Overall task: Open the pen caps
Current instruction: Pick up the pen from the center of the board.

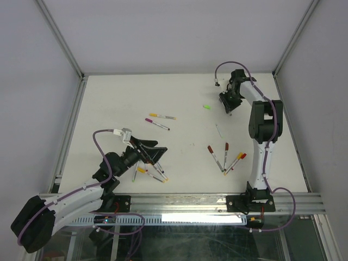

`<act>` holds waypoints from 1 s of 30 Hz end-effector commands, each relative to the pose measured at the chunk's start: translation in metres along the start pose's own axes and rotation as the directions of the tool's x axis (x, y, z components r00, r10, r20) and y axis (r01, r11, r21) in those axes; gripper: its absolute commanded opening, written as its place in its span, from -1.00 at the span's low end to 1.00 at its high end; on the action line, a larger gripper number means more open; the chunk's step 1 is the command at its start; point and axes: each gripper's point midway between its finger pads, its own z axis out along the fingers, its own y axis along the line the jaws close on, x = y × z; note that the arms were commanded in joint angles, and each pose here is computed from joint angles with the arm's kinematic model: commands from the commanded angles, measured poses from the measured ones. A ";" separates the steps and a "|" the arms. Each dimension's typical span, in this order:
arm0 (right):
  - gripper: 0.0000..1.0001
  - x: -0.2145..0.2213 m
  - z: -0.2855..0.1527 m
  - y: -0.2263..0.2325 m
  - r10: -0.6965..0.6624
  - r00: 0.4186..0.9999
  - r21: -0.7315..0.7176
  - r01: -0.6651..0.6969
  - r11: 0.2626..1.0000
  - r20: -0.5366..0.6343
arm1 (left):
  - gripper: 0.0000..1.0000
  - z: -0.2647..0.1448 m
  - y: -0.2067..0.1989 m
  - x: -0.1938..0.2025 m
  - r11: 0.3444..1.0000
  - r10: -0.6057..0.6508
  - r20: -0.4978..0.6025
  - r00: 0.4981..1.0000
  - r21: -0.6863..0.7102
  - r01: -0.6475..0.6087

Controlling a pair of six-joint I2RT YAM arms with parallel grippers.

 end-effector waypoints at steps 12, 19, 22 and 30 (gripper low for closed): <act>-1.00 0.017 0.002 0.018 0.053 0.998 0.006 -0.054 0.999 0.023 | 0.98 0.025 -0.013 -0.008 0.987 -0.148 0.027 0.989 0.069 0.146; -1.00 -0.002 -0.041 0.039 0.151 0.970 -0.137 -0.126 0.983 0.189 | 0.93 0.072 -0.015 -0.004 0.968 -0.231 -0.016 0.973 0.097 0.231; -1.00 -0.006 -0.050 0.048 0.174 0.958 -0.179 -0.134 0.975 0.230 | 0.88 0.094 -0.007 0.005 0.964 -0.252 -0.047 0.967 0.079 0.255; -1.00 -0.012 -0.068 0.058 0.240 0.927 -0.291 -0.154 0.944 0.288 | 0.86 0.133 0.031 0.022 0.933 -0.358 -0.021 0.934 -0.058 0.356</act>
